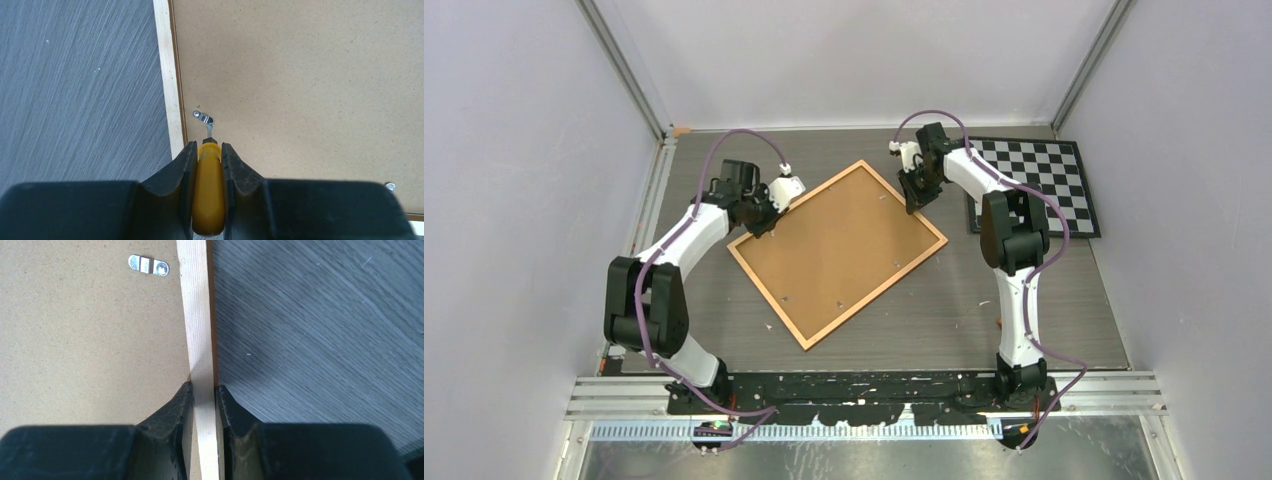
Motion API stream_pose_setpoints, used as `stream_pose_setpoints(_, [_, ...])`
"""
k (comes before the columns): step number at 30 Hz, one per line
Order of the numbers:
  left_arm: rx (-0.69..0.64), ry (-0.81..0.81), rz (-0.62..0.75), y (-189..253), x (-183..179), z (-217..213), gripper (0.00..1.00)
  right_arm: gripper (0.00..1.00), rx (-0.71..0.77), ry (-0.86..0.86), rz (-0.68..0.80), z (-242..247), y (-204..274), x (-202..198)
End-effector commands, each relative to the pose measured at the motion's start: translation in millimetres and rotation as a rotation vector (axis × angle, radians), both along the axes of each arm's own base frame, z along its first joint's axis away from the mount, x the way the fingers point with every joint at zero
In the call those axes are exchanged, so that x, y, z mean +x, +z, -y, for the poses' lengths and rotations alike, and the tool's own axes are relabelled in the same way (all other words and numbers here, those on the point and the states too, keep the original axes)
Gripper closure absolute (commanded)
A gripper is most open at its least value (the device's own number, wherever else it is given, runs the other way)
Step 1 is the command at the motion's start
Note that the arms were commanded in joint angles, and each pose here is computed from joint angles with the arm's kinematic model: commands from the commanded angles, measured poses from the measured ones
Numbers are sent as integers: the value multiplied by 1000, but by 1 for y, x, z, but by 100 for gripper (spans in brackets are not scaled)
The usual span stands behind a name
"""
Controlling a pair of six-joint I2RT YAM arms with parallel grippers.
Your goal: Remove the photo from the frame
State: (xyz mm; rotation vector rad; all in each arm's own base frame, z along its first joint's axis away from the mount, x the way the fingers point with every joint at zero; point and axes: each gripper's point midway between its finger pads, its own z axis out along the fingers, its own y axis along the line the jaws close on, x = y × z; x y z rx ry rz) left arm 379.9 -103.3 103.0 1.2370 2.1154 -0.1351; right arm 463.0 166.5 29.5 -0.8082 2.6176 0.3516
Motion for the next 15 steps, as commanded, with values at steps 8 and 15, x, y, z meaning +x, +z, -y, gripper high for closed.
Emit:
stream_pose_setpoints(8, [-131,28,-117,7,-22,24,100,96,-21,-44,-74,5,-15,-16])
stream_pose_setpoints(15, [-208,121,-99,31,-8,23,100,49,24,-169,-33,5,24,-11])
